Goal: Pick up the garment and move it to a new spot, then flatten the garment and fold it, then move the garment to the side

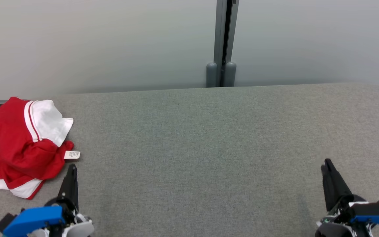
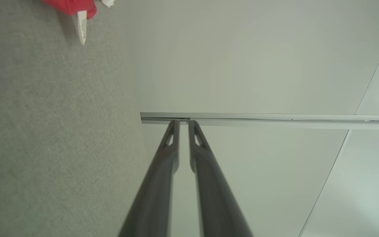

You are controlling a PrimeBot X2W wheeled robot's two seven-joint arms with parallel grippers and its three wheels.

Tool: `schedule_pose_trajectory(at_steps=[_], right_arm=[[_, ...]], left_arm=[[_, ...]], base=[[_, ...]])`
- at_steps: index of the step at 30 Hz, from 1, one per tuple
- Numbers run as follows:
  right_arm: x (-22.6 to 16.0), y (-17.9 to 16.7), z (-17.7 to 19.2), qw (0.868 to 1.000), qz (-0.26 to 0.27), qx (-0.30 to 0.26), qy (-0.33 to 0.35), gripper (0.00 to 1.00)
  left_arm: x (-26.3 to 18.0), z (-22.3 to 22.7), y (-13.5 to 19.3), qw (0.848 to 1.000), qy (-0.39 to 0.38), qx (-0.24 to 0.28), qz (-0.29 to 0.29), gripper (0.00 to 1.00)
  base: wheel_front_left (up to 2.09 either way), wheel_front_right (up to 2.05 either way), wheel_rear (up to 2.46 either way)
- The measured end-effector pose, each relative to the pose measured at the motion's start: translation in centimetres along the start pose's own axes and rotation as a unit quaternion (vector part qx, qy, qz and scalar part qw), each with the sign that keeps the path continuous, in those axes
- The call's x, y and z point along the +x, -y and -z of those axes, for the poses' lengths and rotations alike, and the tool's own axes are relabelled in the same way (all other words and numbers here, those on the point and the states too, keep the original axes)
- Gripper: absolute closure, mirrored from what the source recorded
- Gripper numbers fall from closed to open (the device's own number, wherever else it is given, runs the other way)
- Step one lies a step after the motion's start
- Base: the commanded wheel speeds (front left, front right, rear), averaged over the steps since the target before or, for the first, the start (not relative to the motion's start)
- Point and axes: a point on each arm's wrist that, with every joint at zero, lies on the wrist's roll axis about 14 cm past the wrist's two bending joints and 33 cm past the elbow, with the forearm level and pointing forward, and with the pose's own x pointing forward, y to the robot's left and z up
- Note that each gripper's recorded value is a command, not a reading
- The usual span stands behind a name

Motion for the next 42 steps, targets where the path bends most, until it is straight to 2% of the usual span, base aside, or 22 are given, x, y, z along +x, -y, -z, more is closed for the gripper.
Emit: schedule_pose_trajectory(at_steps=[2, 4, 13, 25, 33, 42], right_arm=[[0.0, 0.0, 0.0, 1.0, 0.0, 0.0, 0.0, 0.0], [-0.6, 1.4, 0.1, 1.0, 0.02, 0.002, 0.001, 0.0], [-0.4, 1.0, 0.5, 1.0, 0.015, -0.015, 0.007, 0.0], [0.0, 0.1, 1.5, 0.994, 0.003, -0.108, 0.001, 0.0], [0.2, -0.5, 2.0, 0.984, -0.008, -0.181, -0.001, 0.0], [0.5, -1.1, 2.7, 0.966, -0.022, -0.257, -0.005, 0.0]], left_arm=[[0.0, 0.0, 0.0, 1.0, 0.0, 0.0, 0.0, 0.0], [-0.7, 0.0, -1.5, 1.0, 0.004, -0.003, -0.021, 0.0], [-0.6, -0.1, -0.8, 0.999, 0.017, 0.027, -0.012, 0.0], [-0.5, -0.5, 0.3, 0.992, 0.031, 0.119, 0.002, 0.0], [-0.5, -0.6, 0.9, 0.979, 0.038, 0.199, 0.002, 0.0], [-0.4, -0.1, 1.5, 0.954, 0.039, 0.297, 0.006, 0.0]], base=[[0.0, 0.0, 0.0], [0.0, 0.0, 0.0], [0.0, 0.0, 0.0], [0.0, 0.0, 0.0], [0.0, 0.0, 0.0], [0.0, 0.0, 0.0]])
